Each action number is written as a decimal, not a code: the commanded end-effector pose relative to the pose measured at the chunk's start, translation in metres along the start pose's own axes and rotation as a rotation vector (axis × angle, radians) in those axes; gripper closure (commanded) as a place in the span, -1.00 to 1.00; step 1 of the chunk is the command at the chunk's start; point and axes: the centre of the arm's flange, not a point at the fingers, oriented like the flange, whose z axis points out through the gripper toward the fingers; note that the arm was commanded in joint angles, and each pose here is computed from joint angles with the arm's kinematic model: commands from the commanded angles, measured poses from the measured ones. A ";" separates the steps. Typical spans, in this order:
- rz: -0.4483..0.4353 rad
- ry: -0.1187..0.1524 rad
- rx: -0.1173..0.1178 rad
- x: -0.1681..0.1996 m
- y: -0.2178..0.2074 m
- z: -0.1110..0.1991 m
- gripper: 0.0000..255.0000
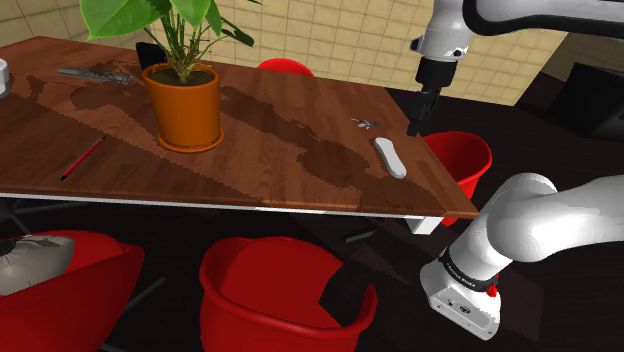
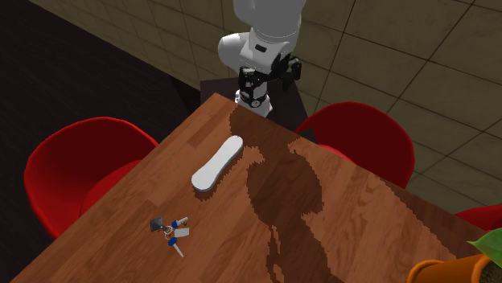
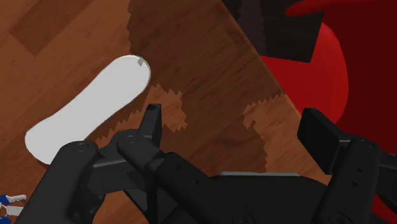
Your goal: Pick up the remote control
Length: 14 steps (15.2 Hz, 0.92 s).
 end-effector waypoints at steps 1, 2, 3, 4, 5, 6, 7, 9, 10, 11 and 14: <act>0.000 0.000 0.000 0.000 0.000 0.000 -1.00; 0.043 0.008 0.001 0.006 0.008 0.008 -1.00; 0.087 0.017 0.001 0.012 0.015 0.016 -1.00; 0.130 0.025 0.002 0.017 0.023 0.024 -1.00; 0.174 0.034 0.002 0.022 0.032 0.032 -1.00; 0.217 0.042 0.003 0.027 0.040 0.040 -1.00; 0.261 0.050 0.003 0.031 0.049 0.048 -1.00; 0.348 0.067 0.004 0.039 0.067 0.064 -1.00; 0.391 0.076 0.005 0.043 0.076 0.072 -1.00; 0.435 0.084 0.005 0.046 0.085 0.079 -1.00; 0.565 0.109 0.007 0.053 0.114 0.103 -1.00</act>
